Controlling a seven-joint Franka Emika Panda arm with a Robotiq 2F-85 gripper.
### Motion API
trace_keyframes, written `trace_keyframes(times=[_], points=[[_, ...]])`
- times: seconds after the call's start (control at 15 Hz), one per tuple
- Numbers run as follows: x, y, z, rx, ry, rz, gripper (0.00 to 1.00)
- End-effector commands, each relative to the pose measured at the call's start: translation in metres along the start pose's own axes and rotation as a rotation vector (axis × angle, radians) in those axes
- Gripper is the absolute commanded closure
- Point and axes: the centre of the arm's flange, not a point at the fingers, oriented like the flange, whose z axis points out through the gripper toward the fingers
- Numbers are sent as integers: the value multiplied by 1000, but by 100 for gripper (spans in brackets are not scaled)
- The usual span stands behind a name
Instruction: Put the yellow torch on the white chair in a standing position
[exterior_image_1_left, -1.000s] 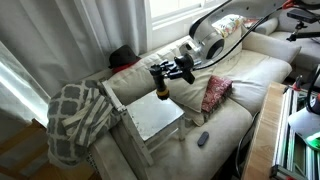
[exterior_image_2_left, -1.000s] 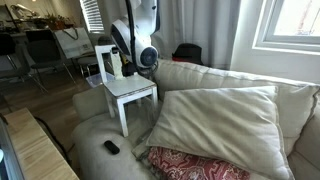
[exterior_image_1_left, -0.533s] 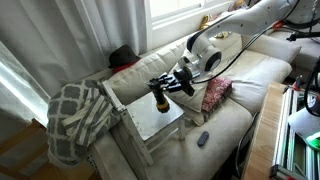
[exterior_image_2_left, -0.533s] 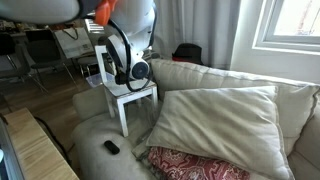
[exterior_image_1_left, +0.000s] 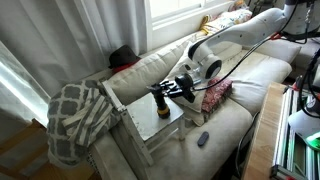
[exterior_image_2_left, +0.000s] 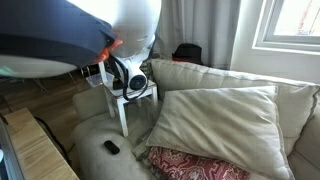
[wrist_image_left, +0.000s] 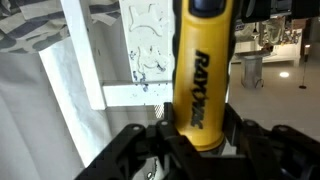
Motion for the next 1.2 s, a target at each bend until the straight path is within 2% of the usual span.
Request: trace_keyframes(times=[0.0, 0.13, 0.2, 0.27, 0.33, 0.47, 0.53, 0.8, 1.13], points=[[-10, 0, -6, -27, 48, -38, 76], [-11, 6, -13, -42, 45, -41, 76], [-11, 8, -16, -46, 39, -37, 26], [-11, 8, -18, -41, 34, -32, 25], [-11, 8, -18, -37, 32, -28, 20], [-14, 5, -19, -26, 21, -19, 5], [-15, 4, -18, -22, 21, -18, 0], [-11, -3, -19, -6, 4, -18, 0], [11, -5, -37, 0, -122, -58, 0]])
